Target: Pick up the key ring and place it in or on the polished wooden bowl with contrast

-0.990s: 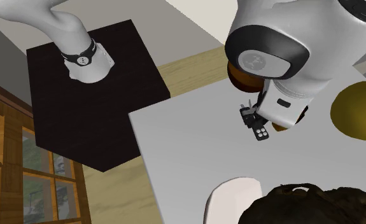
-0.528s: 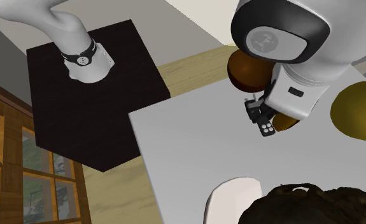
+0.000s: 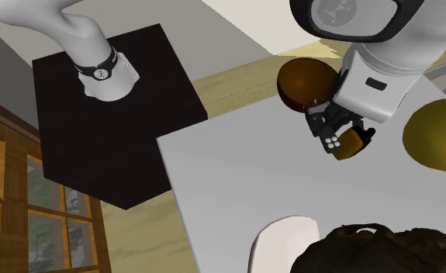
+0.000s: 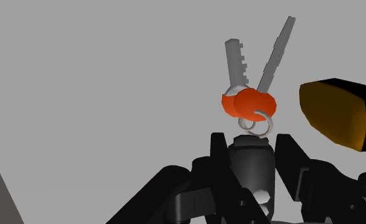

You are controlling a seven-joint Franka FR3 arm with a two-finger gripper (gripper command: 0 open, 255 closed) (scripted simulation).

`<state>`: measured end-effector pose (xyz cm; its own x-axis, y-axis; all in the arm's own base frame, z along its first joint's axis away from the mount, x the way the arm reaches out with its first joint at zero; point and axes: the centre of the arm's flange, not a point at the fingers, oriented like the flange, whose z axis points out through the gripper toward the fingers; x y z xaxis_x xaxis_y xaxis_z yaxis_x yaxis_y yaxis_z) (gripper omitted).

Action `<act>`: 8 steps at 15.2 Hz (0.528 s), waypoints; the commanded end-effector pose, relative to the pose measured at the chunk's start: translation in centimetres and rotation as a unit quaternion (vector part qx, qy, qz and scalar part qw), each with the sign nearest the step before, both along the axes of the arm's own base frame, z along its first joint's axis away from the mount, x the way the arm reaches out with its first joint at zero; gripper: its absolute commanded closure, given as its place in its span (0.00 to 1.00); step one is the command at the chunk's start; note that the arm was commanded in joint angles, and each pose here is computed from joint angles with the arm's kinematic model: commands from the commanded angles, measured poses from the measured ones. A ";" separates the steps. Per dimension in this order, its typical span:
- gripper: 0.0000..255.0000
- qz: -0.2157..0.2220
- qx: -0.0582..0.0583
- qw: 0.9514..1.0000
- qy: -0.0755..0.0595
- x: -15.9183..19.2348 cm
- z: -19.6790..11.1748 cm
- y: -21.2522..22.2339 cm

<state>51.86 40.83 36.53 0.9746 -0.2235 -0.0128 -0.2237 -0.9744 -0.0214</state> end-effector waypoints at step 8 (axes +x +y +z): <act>1.00 0.000 0.000 1.000 0.000 -9.3 0.5 7.0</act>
